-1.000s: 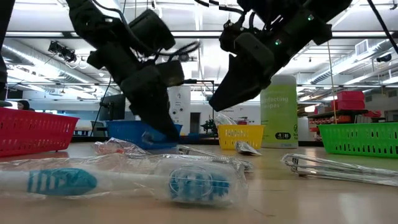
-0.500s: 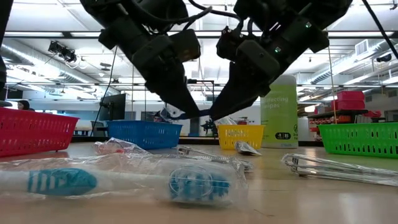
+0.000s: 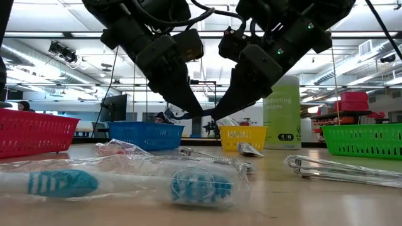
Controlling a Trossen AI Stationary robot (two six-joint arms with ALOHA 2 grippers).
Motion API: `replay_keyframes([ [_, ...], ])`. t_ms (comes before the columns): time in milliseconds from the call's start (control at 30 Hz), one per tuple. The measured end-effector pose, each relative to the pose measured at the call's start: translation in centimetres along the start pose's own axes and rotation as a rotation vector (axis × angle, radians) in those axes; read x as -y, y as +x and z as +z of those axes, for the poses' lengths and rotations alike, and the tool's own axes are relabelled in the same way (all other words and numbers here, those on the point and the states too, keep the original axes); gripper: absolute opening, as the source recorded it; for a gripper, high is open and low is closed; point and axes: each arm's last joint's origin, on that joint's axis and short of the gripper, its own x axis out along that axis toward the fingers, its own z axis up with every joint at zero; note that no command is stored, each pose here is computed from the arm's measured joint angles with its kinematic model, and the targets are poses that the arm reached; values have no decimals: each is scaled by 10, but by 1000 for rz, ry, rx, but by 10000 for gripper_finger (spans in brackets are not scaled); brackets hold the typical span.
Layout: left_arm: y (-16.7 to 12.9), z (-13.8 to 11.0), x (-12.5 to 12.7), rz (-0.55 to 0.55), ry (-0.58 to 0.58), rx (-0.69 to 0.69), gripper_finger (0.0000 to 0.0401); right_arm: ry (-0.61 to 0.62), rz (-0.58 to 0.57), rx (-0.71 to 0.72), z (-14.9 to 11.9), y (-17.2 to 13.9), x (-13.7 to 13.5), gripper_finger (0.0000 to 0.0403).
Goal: Pick & Place Travel size toiletries
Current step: Put the blue razor into the green basket
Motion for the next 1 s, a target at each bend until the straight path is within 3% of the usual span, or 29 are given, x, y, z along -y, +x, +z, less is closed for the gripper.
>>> replay_keyframes([
  [233,0,0,-1,35,1,3,51,-7,0,-6,0,0,1,41],
  [567,0,1,-2,71,-1,11,77,6,-9,-40,-4,0,2,43],
  [733,0,1,-3,109,-26,17,79,54,-27,-133,-12,-2,4,43],
  [867,0,1,-3,113,-41,19,76,137,-48,-200,-10,-19,7,43],
  [1000,-1,4,-3,110,-58,43,73,241,-57,-213,7,-57,6,43],
])
